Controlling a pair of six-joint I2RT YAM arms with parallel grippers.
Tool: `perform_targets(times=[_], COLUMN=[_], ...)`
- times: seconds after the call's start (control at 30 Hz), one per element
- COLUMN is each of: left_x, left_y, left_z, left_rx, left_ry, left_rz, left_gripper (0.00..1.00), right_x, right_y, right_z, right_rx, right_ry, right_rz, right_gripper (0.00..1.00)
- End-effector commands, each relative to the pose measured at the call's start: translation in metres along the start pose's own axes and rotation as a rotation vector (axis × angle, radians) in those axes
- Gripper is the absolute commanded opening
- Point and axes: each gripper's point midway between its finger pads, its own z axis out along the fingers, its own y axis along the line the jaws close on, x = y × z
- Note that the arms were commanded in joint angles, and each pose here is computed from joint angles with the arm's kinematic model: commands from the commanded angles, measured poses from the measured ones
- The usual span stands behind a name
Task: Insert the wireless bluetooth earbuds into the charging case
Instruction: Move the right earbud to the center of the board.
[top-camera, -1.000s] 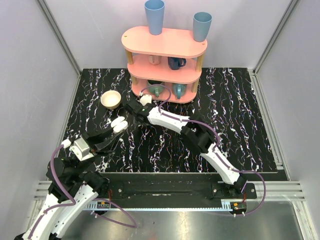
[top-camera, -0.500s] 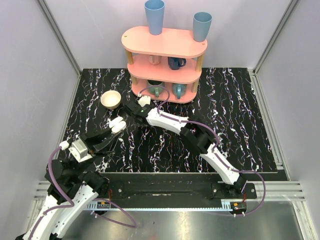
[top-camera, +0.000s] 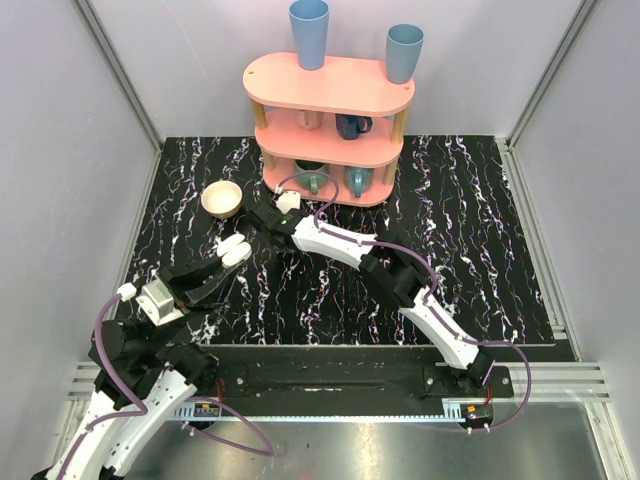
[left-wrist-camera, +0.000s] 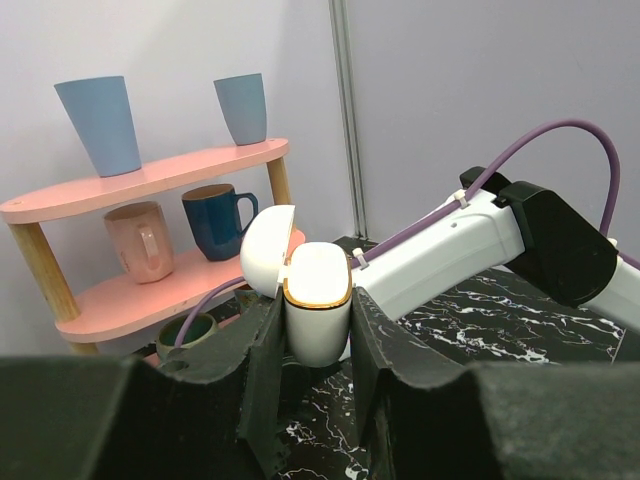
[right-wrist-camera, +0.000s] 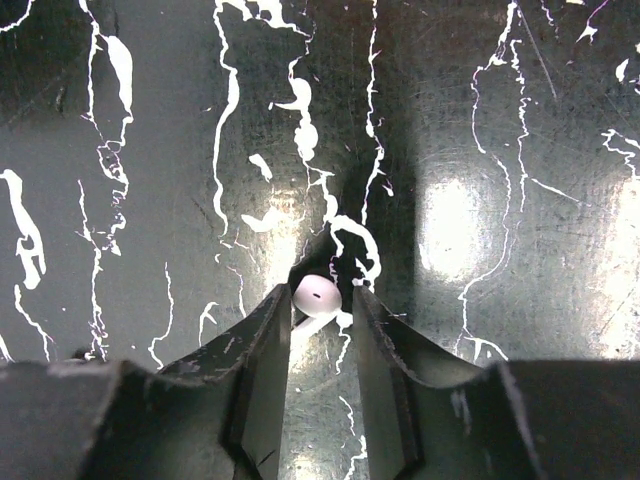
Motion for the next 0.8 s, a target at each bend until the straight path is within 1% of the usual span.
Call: perform_targets(times=[0.0, 0.13, 0.23, 0.33, 0.37, 0.4, 0.43, 0.47, 0.5, 0.53, 0.57, 0.6, 0.63, 0.67, 0.7, 0.73, 0.77], left_x=[-0.015, -0.015, -0.016, -0.016, -0.016, -0.017, -0.015, -0.015, -0.015, -0.014, -0.014, -0.015, -0.013, -0.012, -0.013, -0.013, -0.012], left_y=[0.005, 0.005, 0.005, 0.004, 0.005, 0.005, 0.005, 0.005, 0.006, 0.005, 0.005, 0.006, 0.006, 0.006, 0.005, 0.005, 0.005], left_z=[0.0, 0.001, 0.001, 0.002, 0.002, 0.001, 0.002, 0.002, 0.002, 0.003, 0.003, 0.003, 0.004, 0.004, 0.005, 0.005, 0.006], left_rx=[-0.026, -0.026, -0.026, -0.022, -0.023, -0.025, -0.025, -0.026, -0.028, -0.026, -0.026, -0.026, -0.027, -0.024, -0.023, -0.021, -0.018], left_ry=[-0.045, -0.045, -0.05, -0.047, -0.046, -0.049, -0.043, -0.043, -0.042, -0.038, -0.038, -0.038, -0.034, -0.031, -0.032, -0.029, -0.028], left_rz=[0.013, 0.013, 0.008, 0.005, 0.005, 0.006, 0.005, 0.006, 0.009, 0.008, 0.007, 0.008, 0.007, 0.006, 0.008, 0.005, 0.003], left_gripper=[0.0, 0.0, 0.0, 0.0, 0.0, 0.0, 0.0, 0.0, 0.0, 0.0, 0.0, 0.0, 0.0, 0.0, 0.0, 0.0, 0.0], right_x=[0.014, 0.019, 0.022, 0.021, 0.018, 0.031, 0.021, 0.017, 0.028, 0.016, 0.017, 0.027, 0.017, 0.021, 0.032, 0.022, 0.026], right_y=[-0.004, -0.011, -0.017, -0.022, -0.019, -0.03, -0.027, -0.023, -0.038, -0.034, -0.035, -0.047, -0.043, -0.042, -0.057, -0.049, -0.051], right_z=[0.01, 0.012, 0.012, 0.005, 0.003, 0.005, -0.006, -0.009, -0.007, -0.017, -0.022, -0.021, -0.03, -0.036, -0.034, -0.046, -0.05], right_rx=[0.027, 0.042, 0.045, 0.02, -0.005, -0.009, -0.037, -0.064, -0.055, -0.086, -0.101, -0.101, -0.136, -0.168, -0.168, -0.213, -0.244], right_ry=[0.016, 0.026, 0.029, 0.027, 0.008, 0.034, 0.011, -0.014, 0.002, -0.035, -0.035, -0.016, -0.049, -0.038, -0.02, -0.069, -0.062], right_rz=[-0.04, -0.085, -0.137, -0.195, -0.199, -0.263, -0.263, -0.264, -0.325, -0.324, -0.346, -0.423, -0.431, -0.459, -0.53, -0.528, -0.55], right_gripper=[0.35, 0.32, 0.27, 0.21, 0.21, 0.2, 0.2, 0.19, 0.19, 0.19, 0.19, 0.19, 0.19, 0.2, 0.21, 0.21, 0.22])
